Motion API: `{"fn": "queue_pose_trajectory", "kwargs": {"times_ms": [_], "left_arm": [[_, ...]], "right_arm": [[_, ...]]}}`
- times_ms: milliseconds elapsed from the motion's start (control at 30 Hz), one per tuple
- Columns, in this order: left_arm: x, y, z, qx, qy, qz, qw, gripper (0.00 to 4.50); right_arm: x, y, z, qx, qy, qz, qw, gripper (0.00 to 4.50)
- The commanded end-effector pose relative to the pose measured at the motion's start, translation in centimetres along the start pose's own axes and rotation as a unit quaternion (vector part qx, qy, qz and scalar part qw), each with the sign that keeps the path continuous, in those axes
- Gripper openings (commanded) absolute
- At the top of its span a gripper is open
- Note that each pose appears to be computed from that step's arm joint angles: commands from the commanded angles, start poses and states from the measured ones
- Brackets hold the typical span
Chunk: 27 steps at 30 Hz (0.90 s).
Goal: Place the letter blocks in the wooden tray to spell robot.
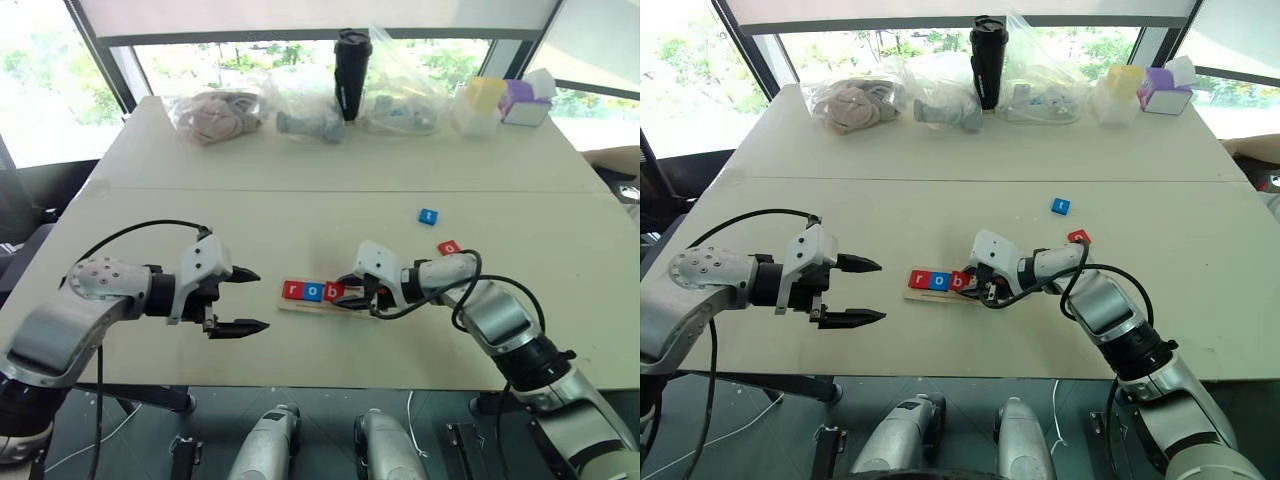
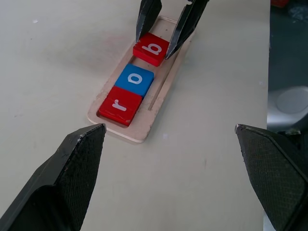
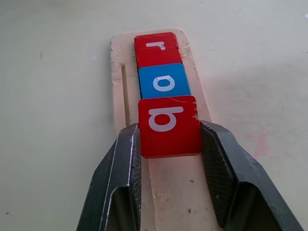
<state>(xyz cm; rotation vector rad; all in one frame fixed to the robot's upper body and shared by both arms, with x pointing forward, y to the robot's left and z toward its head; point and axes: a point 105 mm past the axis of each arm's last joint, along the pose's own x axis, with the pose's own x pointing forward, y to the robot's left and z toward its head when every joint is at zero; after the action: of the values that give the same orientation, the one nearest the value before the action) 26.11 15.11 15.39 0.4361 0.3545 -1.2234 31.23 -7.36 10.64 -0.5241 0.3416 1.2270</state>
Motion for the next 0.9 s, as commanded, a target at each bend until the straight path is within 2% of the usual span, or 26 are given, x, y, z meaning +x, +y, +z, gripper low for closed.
{"fn": "queue_pose_trajectory", "kwargs": {"times_ms": [33,200,400,433,567,733,833,900], "left_arm": [[0.0,0.0,0.6,0.015,-0.007,0.006,1.0,4.5],[0.2,0.1,0.6,0.014,-0.008,0.009,1.0,4.5],[0.2,0.2,0.5,0.014,-0.007,0.011,1.0,4.5],[0.2,0.2,0.5,0.014,-0.007,0.011,1.0,4.5],[0.2,0.3,0.4,0.014,-0.006,0.013,1.0,4.5],[0.1,0.3,0.4,0.014,-0.005,0.016,1.0,4.5],[-0.1,0.2,0.4,0.012,-0.005,0.018,1.0,4.5],[-0.2,0.2,0.3,0.01,-0.005,0.018,1.0,4.5]], "right_arm": [[-0.1,-0.2,1.2,-0.022,-0.015,-0.002,1.0,1.17],[0.2,-0.1,1.3,-0.02,-0.019,-0.001,1.0,1.17],[0.2,-0.1,1.6,-0.025,-0.025,-0.004,0.999,4.1],[0.1,-0.3,1.7,-0.027,-0.025,-0.009,0.999,4.44],[-1.8,-1.9,3.1,-0.026,-0.052,-0.046,0.997,4.44],[-6.4,-5.6,4.4,-0.012,-0.086,-0.154,0.984,4.44],[-10.1,-7.1,3.0,0.011,-0.076,-0.228,0.971,4.44],[-12.4,-7.0,1.6,0.031,-0.062,-0.256,0.964,4.44]]}}
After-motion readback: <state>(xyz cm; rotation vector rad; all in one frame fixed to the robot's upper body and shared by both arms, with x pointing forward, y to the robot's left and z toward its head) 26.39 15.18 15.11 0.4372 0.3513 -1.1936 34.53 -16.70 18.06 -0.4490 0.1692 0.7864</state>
